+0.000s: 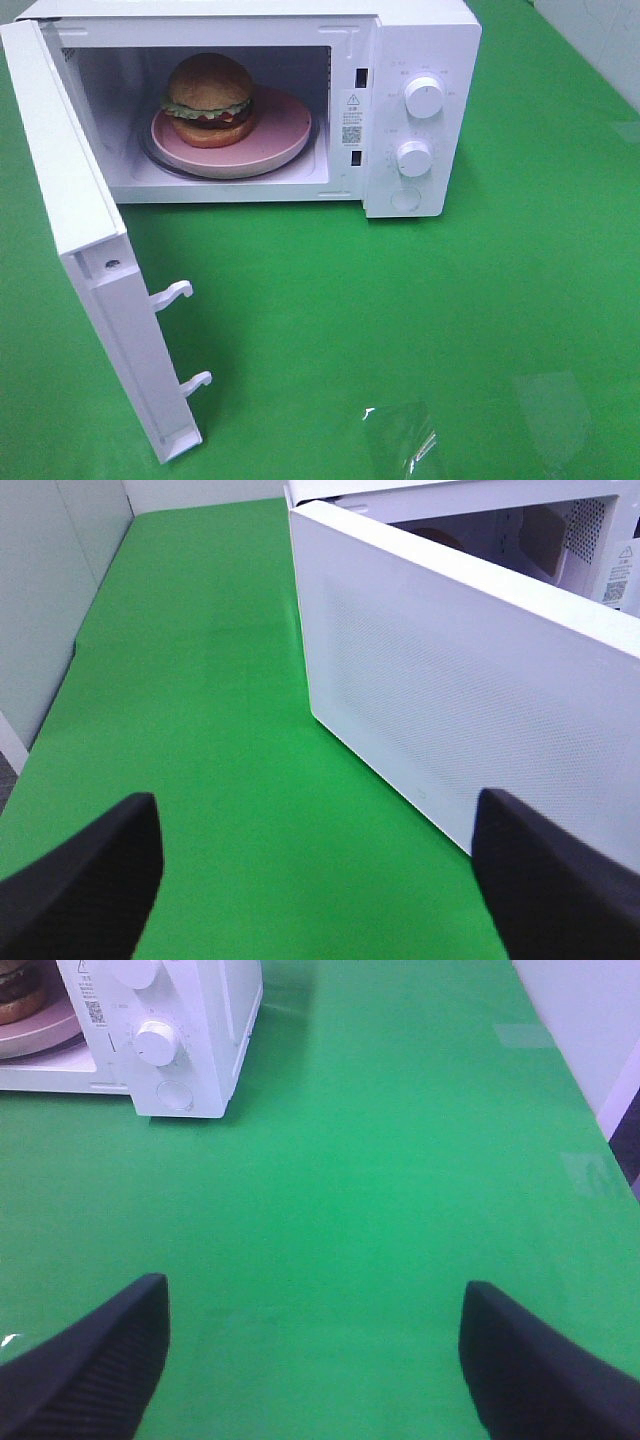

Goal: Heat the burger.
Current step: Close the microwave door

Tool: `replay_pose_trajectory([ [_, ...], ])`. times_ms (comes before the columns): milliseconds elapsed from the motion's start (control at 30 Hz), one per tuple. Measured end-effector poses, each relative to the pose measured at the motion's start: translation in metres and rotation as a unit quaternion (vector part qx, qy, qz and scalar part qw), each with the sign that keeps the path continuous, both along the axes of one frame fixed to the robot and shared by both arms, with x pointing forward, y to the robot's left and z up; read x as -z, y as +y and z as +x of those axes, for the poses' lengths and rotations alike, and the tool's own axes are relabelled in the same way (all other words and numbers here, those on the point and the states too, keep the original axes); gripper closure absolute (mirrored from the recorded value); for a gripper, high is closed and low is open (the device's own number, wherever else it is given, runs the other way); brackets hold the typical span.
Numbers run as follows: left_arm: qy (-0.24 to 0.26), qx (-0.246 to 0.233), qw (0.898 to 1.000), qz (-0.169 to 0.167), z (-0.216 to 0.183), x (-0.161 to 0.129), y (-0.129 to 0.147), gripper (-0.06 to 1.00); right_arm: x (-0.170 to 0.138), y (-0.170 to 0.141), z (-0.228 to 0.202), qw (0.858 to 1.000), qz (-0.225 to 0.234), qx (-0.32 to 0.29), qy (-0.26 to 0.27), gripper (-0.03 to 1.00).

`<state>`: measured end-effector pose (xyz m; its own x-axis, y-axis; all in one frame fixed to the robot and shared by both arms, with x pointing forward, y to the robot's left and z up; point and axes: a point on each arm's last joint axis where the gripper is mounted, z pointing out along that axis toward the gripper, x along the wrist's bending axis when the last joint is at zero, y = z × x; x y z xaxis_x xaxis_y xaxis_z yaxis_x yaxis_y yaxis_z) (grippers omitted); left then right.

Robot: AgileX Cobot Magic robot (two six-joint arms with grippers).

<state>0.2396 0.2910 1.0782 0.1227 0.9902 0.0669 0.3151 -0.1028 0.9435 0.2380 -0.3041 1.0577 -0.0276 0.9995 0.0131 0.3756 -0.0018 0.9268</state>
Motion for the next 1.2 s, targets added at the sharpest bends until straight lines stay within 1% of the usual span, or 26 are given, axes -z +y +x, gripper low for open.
replay_pose_trajectory([
  [33,0.0,0.0,1.0,0.0,0.0,0.0,0.0,0.2,0.0,0.0,0.0,1.0,0.0,0.0,0.0,0.21],
  [67,0.011,-0.001,1.0,-0.001,0.008,-0.001,0.0,0.28,0.0,0.0,0.0,1.0,0.0,0.0,0.0,0.21],
  [100,0.011,-0.001,1.0,-0.001,0.008,-0.001,0.0,0.28,0.0,0.0,0.0,1.0,0.0,0.0,0.0,0.21],
  [133,0.02,-0.003,1.0,-0.002,0.016,-0.003,0.001,0.35,0.0,0.0,0.0,1.0,0.0,0.0,0.0,0.21],
  [167,0.02,-0.003,1.0,-0.002,0.016,-0.003,0.001,0.35,0.0,0.0,0.0,1.0,0.0,0.0,0.0,0.21],
  [200,0.029,-0.005,1.0,-0.003,0.027,-0.004,0.001,0.46,0.0,0.0,0.0,1.0,0.0,0.0,0.0,0.21],
  [233,0.036,-0.006,0.999,-0.004,0.032,-0.005,0.001,0.53,0.0,0.0,0.0,1.0,0.0,0.0,0.0,0.21],
  [267,0.036,-0.006,0.999,-0.004,0.032,-0.005,0.001,0.53,0.0,0.0,0.0,1.0,0.0,0.0,0.0,0.21],
  [333,0.054,-0.009,0.998,-0.005,0.053,-0.005,0.002,0.85,0.0,0.0,0.0,1.0,0.0,0.0,0.0,0.21],
  [367,0.054,-0.009,0.998,-0.005,0.053,-0.005,0.002,0.85,0.0,0.0,0.0,1.0,0.0,0.0,0.0,0.21],
  [400,0.056,-0.011,0.998,-0.006,0.063,-0.001,0.003,0.93,0.0,0.0,0.0,1.0,0.0,0.0,0.0,0.21],
  [500,0.056,-0.013,0.998,-0.007,0.068,0.001,0.003,0.94,0.0,0.0,0.0,1.0,0.0,0.0,0.0,0.21],
  [533,0.05,-0.017,0.998,-0.015,0.077,0.007,0.003,0.94,0.0,0.0,0.0,1.0,0.0,0.0,0.0,0.21],
  [567,0.05,-0.017,0.998,-0.015,0.077,0.007,0.003,0.94,0.0,0.0,0.0,1.0,0.0,0.0,0.0,0.21],
  [633,0.014,-0.028,0.999,-0.037,0.09,0.019,0.004,0.94,0.0,0.0,0.0,1.0,0.0,0.0,0.0,0.21],
  [667,0.014,-0.028,0.999,-0.037,0.09,0.019,0.004,0.94,0.0,0.0,0.0,1.0,0.0,0.0,0.0,0.21],
  [700,-0.004,-0.037,0.998,-0.045,0.095,0.027,0.006,0.94,0.0,0.0,0.0,1.0,0.0,0.0,0.0,0.21],
  [800,-0.009,-0.041,0.998,-0.046,0.097,0.033,0.007,0.94,0.0,0.0,0.0,1.0,0.0,0.0,0.0,0.21],
  [867,-0.038,-0.058,0.996,-0.046,0.103,0.05,0.01,0.94,0.0,0.0,0.0,1.0,0.0,0.0,0.0,0.21],
  [900,-0.038,-0.058,0.996,-0.046,0.103,0.05,0.01,0.94,0.0,0.0,0.0,1.0,0.0,0.0,0.0,0.21],
  [933,-0.051,-0.066,0.995,-0.046,0.105,0.057,0.011,0.94,0.0,0.0,0.0,1.0,0.0,0.0,0.0,0.21],
  [1100,-0.069,-0.077,0.994,-0.044,0.108,0.067,0.014,0.94,0.0,0.0,0.0,1.0,0.0,0.0,0.0,0.21],
  [1200,-0.083,-0.085,0.992,-0.035,0.115,0.069,0.016,0.94,0.0,0.0,0.0,1.0,0.0,0.0,0.0,0.21],
])
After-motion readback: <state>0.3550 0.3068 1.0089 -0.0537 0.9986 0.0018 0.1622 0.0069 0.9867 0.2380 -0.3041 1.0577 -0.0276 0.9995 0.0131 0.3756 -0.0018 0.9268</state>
